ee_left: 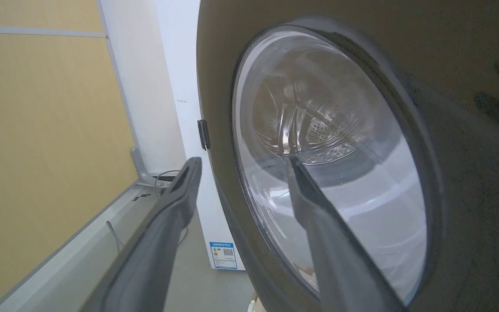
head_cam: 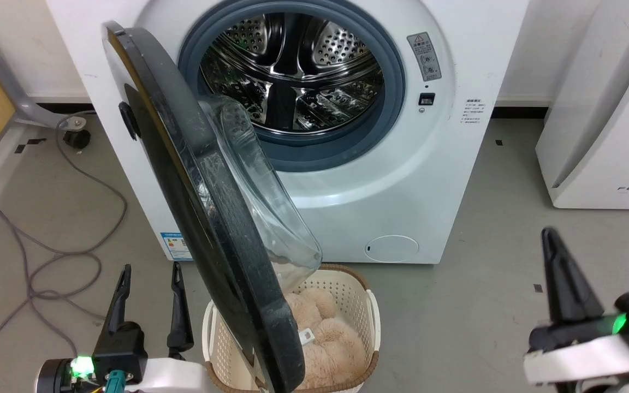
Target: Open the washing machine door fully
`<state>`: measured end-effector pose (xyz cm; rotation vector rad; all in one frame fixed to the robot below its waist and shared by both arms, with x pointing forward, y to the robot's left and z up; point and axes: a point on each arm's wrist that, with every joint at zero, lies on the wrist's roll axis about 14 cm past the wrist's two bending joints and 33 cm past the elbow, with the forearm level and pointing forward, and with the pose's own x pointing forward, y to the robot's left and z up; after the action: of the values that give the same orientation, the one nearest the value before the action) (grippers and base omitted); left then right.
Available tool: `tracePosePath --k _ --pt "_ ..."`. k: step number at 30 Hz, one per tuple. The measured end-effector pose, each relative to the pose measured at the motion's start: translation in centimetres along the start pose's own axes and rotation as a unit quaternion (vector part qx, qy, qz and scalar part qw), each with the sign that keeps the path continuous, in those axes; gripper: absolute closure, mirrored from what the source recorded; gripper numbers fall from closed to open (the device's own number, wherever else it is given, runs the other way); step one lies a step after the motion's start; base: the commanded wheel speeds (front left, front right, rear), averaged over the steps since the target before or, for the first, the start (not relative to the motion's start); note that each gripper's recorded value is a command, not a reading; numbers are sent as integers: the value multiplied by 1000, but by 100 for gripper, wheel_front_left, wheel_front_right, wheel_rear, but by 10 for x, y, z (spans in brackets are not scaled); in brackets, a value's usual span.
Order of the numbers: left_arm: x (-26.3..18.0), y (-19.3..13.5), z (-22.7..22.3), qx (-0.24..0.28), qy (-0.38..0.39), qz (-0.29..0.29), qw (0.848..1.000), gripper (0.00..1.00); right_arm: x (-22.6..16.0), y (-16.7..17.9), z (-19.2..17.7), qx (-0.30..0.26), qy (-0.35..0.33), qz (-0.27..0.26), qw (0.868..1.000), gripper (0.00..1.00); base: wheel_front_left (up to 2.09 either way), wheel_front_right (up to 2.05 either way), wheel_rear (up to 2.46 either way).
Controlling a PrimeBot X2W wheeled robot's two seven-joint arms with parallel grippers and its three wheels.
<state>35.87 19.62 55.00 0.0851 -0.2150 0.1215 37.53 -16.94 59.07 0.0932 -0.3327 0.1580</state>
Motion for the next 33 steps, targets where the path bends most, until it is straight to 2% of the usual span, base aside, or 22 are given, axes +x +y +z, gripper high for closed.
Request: tracePosePath --k 9,10,11,17,18,19,26,33 --pt "-2 2 0 0 0 4 1000 0 -27 5 -36 3 61 -14 998 100 0 0 0" --pt "-2 2 0 0 0 4 1000 0 -29 6 -41 4 68 -16 998 69 0 0 0" --pt "-2 2 0 0 0 4 1000 0 -31 6 -44 5 73 -17 997 0 0 0 0" --pt "-2 4 2 0 -3 7 1000 0 -34 3 -45 1 76 -25 997 0 0 0 0" --pt "-2 5 3 0 -3 8 1000 61 -35 3 -46 0 78 -25 997 0 0 0 0" --pt "-2 5 5 0 -6 9 1000 100 -36 3 -46 0 79 -25 997 0 0 0 0" --pt "4 11 33 0 -51 19 999 100 -35 4 -44 -1 75 -25 997 0 0 0 0" --pt "13 10 97 2 -153 15 988 100 -34 6 -43 4 73 -23 997 0 0 0 0"
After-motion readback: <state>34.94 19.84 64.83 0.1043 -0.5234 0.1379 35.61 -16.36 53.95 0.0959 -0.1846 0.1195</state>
